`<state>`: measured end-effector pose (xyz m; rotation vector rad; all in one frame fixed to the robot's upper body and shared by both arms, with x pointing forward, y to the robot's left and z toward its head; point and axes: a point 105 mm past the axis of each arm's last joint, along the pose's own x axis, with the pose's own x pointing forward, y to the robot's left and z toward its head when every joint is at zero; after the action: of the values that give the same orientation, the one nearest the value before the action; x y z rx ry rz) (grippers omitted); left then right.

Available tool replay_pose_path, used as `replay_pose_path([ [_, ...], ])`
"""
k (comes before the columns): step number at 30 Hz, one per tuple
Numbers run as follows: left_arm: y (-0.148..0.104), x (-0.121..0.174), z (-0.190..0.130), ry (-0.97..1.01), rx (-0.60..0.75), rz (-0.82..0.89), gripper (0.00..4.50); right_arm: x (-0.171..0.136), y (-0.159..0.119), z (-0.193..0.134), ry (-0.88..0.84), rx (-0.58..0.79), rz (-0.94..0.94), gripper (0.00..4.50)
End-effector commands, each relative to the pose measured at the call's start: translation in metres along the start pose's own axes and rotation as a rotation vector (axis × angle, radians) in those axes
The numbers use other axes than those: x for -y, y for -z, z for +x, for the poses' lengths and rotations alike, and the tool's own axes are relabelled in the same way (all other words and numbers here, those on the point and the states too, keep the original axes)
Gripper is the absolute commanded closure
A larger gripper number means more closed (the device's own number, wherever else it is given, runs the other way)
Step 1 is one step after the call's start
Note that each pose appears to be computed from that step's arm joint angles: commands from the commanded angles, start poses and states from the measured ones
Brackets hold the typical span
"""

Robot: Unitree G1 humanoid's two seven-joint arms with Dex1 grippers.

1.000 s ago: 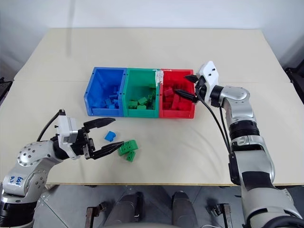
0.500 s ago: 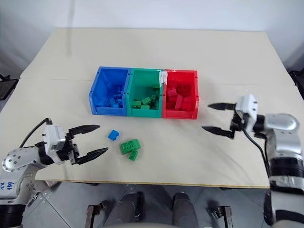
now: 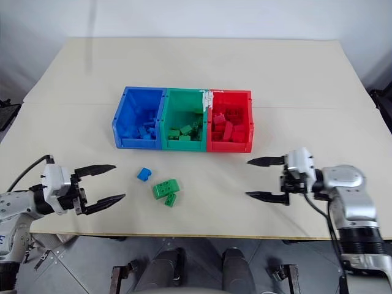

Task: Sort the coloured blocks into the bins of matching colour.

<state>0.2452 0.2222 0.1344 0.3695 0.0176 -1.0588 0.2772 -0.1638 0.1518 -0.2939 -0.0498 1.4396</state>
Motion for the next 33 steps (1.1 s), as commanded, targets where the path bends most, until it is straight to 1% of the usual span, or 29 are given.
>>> replay_pose_path([
  [1,-0.014,0.018,0.015,0.071,0.029,0.008,0.00,0.000,-0.021,-0.004,-0.030,0.035,-0.063,0.03],
  [3,-0.019,0.025,0.023,0.095,0.033,0.015,0.00,0.000,-0.023,-0.007,-0.032,0.040,-0.071,0.03],
  [7,-0.024,0.048,0.050,0.204,-0.002,0.039,0.00,-0.006,-0.017,-0.024,-0.030,-0.020,-0.083,0.03],
  [11,-0.024,0.057,0.075,0.216,-0.053,-0.014,0.00,-0.008,-0.011,-0.040,0.029,-0.064,-0.067,0.03],
  [14,-0.023,0.067,0.083,0.208,-0.088,-0.081,0.00,-0.009,-0.009,-0.044,0.062,-0.072,-0.060,0.03],
  [18,-0.016,0.087,0.082,0.215,-0.137,-0.171,0.00,-0.013,-0.008,-0.044,0.077,-0.072,-0.052,0.03],
  [25,0.002,0.077,0.091,0.041,-0.193,-0.224,0.00,-0.016,-0.008,-0.039,0.088,-0.054,-0.050,0.03],
  [30,0.011,0.075,0.098,0.003,-0.228,-0.236,0.00,-0.013,-0.010,-0.035,0.091,-0.044,-0.060,0.03],
  [33,0.011,0.068,0.104,-0.039,-0.210,-0.241,0.00,-0.012,-0.012,-0.035,0.099,-0.040,-0.066,0.03],
])
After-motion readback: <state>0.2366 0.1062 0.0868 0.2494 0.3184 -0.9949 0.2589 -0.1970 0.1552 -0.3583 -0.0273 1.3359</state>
